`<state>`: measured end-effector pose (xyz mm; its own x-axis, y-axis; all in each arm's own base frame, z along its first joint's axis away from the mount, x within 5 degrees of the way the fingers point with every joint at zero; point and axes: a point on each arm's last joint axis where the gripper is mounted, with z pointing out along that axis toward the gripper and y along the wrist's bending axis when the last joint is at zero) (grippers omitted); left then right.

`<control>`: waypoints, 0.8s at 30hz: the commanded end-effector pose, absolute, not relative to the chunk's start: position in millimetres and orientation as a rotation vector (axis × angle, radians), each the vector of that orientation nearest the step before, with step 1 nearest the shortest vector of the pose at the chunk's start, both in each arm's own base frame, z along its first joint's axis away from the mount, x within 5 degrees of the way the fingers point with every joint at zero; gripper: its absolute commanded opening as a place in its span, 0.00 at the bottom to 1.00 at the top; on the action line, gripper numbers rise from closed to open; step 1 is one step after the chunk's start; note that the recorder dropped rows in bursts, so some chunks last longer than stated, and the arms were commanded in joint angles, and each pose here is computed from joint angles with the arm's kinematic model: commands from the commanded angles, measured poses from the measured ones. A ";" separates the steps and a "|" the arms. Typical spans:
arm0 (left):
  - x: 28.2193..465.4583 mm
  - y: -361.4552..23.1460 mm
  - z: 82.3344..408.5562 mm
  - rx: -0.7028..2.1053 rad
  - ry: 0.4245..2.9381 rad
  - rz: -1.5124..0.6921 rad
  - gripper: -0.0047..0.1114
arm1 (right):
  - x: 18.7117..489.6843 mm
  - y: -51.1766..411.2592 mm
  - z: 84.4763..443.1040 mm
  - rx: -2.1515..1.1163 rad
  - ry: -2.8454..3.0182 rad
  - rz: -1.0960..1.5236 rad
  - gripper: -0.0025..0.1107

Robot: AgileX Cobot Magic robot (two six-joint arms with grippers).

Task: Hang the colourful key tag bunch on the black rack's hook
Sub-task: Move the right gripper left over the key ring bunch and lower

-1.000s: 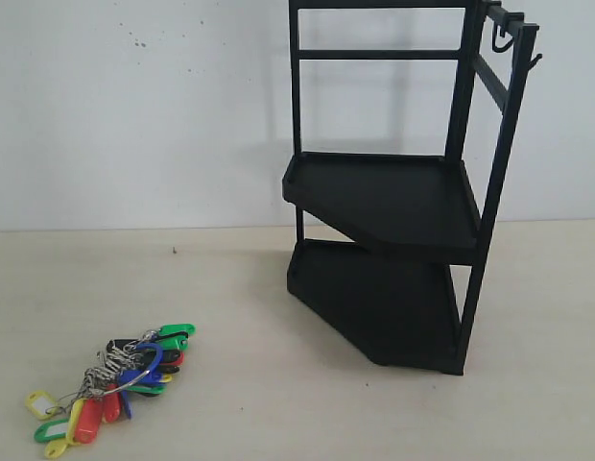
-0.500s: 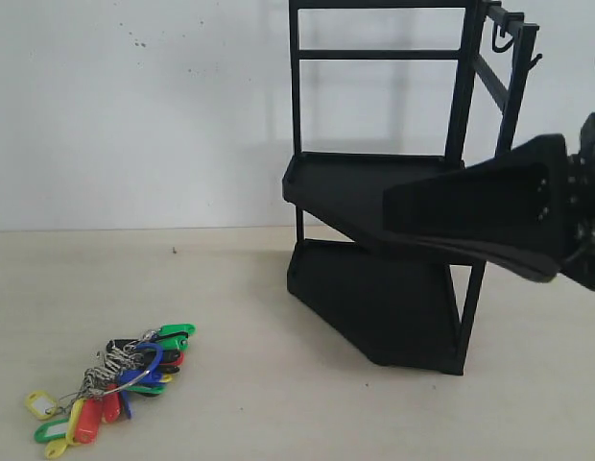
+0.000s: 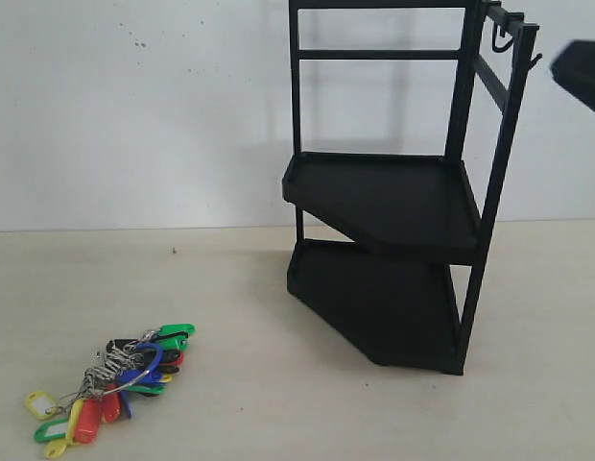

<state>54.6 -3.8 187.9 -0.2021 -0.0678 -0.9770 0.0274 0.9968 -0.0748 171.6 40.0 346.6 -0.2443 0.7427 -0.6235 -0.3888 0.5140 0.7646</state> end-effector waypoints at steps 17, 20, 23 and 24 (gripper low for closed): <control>54.7 -3.6 187.7 -0.024 1.766 -0.079 0.08 | 186.6 29.4 337.4 0.238 1.729 0.679 0.02; 54.7 -3.6 187.7 -0.024 1.766 -0.079 0.08 | 187.7 26.6 339.6 0.117 1.698 0.535 0.02; 54.7 -3.6 187.7 -0.024 1.766 -0.079 0.08 | 190.5 11.7 337.6 -0.002 1.698 0.178 0.02; 54.7 -3.6 187.7 -0.024 1.766 -0.079 0.08 | 190.9 5.0 336.0 -0.007 1.713 0.061 0.02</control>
